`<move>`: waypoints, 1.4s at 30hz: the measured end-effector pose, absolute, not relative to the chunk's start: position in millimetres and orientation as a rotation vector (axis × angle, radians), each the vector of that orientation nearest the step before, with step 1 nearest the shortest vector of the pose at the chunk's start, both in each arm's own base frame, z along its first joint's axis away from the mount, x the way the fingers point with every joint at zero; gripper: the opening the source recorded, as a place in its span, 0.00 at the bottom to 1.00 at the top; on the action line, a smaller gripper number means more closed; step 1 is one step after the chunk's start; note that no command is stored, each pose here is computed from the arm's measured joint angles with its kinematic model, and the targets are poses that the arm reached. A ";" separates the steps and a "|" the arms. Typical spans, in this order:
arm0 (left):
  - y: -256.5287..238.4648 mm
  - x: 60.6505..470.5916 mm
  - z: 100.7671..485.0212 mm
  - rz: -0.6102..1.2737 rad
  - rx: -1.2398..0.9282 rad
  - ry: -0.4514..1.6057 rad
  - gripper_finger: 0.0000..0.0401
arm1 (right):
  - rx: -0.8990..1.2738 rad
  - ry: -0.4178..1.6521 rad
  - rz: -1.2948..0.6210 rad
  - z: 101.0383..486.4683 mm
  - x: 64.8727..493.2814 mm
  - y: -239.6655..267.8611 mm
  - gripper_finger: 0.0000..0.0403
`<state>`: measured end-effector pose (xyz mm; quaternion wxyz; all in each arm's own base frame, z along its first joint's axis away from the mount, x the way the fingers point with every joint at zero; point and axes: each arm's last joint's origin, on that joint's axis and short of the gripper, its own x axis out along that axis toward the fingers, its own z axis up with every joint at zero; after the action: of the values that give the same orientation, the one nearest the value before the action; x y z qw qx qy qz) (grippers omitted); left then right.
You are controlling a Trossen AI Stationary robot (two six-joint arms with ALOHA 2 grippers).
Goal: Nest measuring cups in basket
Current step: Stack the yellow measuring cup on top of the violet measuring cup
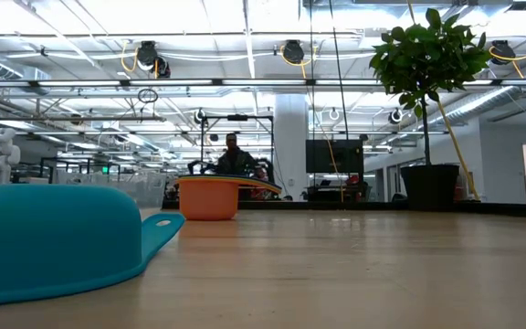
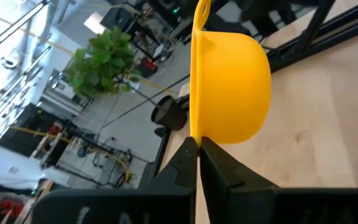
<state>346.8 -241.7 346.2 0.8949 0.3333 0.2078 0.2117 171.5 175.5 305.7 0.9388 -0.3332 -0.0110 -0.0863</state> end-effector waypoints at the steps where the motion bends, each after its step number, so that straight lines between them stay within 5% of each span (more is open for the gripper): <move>1: -242.2 347.3 346.8 0.429 0.690 0.427 0.02 | -0.673 -0.021 -0.181 305.6 172.6 174.5 0.53; 20: -242.8 347.5 346.9 0.412 0.699 0.429 0.02 | -0.680 -0.018 -0.179 305.1 173.8 173.7 0.22; 42: -242.6 347.2 346.1 0.410 0.704 0.435 0.02 | -0.656 -0.051 -0.134 306.4 173.6 175.2 0.21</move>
<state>347.2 -242.6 346.1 0.8951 0.3398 0.2100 0.1979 173.6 175.2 306.4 0.9441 -0.3220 -0.0252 -0.0657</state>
